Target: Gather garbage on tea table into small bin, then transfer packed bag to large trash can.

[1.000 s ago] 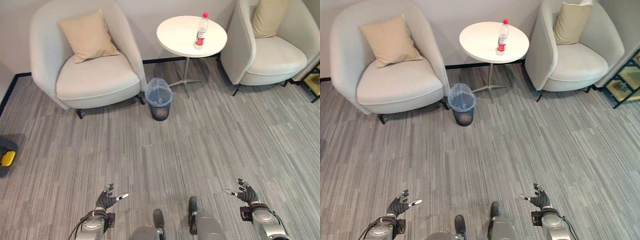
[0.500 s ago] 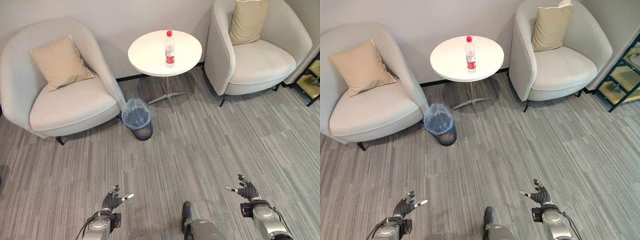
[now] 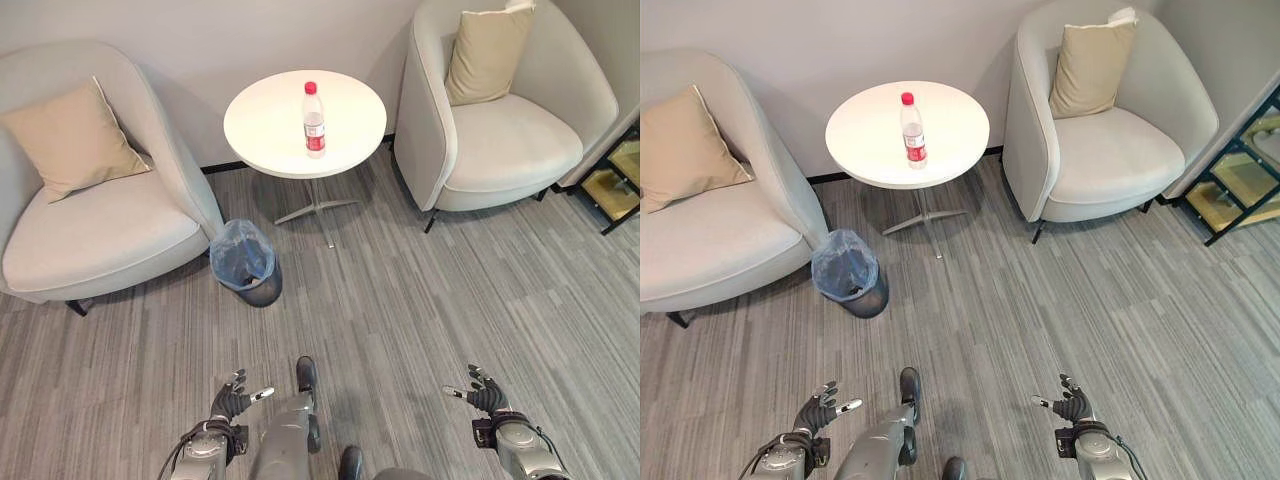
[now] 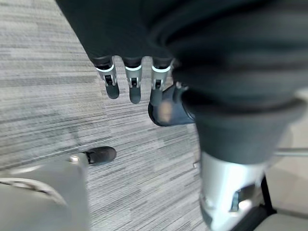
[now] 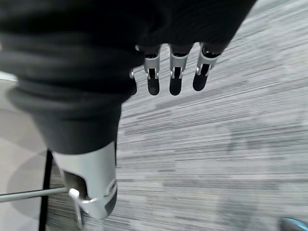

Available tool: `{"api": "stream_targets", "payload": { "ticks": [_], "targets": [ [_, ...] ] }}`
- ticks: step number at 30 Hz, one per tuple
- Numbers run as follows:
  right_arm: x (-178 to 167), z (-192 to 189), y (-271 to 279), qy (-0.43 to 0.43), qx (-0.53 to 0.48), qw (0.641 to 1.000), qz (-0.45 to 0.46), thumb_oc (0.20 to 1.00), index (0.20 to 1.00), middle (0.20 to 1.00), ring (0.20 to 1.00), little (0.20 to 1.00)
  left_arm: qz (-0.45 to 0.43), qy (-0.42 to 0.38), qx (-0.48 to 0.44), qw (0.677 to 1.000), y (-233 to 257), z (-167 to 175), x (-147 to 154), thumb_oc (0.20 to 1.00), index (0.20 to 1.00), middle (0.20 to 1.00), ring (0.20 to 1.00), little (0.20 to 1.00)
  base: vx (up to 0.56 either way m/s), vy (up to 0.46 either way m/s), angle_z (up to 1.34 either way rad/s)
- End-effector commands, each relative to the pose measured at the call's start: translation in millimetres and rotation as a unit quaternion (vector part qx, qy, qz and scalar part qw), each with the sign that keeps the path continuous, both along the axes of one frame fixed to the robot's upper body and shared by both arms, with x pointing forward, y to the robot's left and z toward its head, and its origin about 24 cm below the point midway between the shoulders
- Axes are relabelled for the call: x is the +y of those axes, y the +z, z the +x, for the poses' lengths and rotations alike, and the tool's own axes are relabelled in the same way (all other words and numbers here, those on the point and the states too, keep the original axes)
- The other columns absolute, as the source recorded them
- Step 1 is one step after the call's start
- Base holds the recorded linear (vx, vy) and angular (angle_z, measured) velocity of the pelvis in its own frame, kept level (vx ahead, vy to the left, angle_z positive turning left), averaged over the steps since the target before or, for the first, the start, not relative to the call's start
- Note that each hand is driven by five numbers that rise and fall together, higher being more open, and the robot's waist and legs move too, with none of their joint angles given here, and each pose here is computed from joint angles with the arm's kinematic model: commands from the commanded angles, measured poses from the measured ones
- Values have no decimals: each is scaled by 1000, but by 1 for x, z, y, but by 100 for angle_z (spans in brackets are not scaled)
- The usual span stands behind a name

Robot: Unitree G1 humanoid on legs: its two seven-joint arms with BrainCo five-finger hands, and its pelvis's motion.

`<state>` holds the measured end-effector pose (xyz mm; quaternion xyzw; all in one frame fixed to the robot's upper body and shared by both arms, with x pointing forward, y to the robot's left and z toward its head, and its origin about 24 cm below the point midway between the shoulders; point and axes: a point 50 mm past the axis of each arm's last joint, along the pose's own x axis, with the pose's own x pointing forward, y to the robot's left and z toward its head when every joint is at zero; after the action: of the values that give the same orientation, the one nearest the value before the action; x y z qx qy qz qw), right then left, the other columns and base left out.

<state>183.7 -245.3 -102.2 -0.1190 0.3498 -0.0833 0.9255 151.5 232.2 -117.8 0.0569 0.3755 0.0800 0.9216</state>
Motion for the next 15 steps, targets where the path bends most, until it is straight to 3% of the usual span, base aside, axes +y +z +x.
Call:
{"api": "stream_targets", "payload": {
  "ticks": [1,10,15],
  "targets": [
    [-4,2,9,4,-32,999,-3,1000,1000,1000,1000,1000,24,-24,-34,999,14,13,10,1000,1000,1000,1000,1000,268,150,-43],
    [9,21,18,33,-60,998,6,1000,1000,1000,1000,1000,42,-19,-59,997,24,28,20,1000,1000,1000,1000,1000,191,146,5],
    [7,24,21,35,-63,997,2,1000,1000,1000,1000,1000,38,-12,-40,998,17,24,18,1000,1000,1000,1000,1000,282,-1,13]
  ]
}}
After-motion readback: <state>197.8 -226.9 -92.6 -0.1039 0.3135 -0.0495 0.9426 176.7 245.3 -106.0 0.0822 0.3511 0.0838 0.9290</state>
